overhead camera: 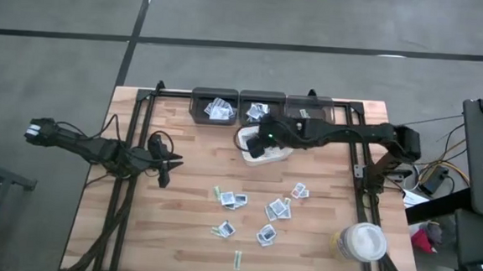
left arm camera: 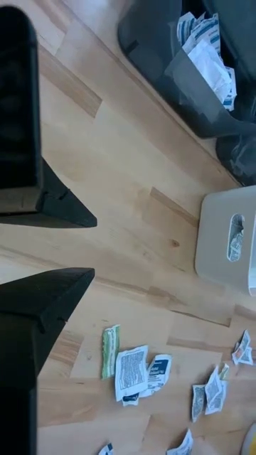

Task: Pick & Place First Aid Supplies
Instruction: Put the orange ointment pack into the white bin, then adjust the white bin on the table

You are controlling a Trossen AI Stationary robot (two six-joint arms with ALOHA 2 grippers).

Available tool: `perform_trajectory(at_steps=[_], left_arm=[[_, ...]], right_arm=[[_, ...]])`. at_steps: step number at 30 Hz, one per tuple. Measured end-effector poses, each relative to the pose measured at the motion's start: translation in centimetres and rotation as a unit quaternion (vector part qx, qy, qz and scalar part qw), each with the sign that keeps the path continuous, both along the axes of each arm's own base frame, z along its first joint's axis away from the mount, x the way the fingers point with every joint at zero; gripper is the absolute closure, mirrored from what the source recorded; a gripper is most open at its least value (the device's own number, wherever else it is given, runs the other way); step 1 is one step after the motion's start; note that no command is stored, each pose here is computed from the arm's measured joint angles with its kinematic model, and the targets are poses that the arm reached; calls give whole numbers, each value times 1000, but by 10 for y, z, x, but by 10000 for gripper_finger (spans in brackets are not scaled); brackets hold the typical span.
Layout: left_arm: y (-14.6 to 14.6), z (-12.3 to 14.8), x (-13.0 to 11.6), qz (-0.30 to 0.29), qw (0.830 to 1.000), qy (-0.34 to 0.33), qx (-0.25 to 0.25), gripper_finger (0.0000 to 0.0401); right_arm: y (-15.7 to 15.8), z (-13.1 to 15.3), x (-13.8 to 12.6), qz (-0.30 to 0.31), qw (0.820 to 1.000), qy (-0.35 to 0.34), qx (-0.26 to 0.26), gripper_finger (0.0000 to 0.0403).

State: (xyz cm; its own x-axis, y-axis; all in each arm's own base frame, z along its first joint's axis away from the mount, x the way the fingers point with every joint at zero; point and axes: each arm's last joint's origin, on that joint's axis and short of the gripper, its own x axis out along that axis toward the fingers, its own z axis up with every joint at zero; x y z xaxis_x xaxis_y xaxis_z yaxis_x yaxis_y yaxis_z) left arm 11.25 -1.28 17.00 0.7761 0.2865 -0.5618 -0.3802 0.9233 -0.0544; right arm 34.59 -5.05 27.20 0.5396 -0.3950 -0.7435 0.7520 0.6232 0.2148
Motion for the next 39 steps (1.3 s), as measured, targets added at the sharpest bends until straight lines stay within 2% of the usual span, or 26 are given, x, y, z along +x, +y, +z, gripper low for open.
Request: perform_trajectory(at_steps=[5, 11, 21, 28, 36, 39], left_arm=[[0, 0, 0, 0, 1000, 1, 0, 307], [0, 0, 0, 2, 1000, 1, 4, 307], [1, 0, 0, -3, 1000, 5, 21, 307], [1, 0, 0, -4, 1000, 5, 21, 307], [1, 0, 0, -4, 1000, 5, 21, 307], [1, 0, 0, -4, 1000, 5, 21, 307]], right_arm=[[-6, -21, 19, -28, 995, 78, 55, 394], [-12, -45, 31, -66, 975, 203, 62, 394], [-24, -84, 47, -48, 958, 274, 62, 394], [-25, -88, 48, -7, 955, 294, 50, 391], [-26, -85, 47, 5, 954, 295, 45, 330], [-25, -77, 45, 32, 955, 288, 59, 308]])
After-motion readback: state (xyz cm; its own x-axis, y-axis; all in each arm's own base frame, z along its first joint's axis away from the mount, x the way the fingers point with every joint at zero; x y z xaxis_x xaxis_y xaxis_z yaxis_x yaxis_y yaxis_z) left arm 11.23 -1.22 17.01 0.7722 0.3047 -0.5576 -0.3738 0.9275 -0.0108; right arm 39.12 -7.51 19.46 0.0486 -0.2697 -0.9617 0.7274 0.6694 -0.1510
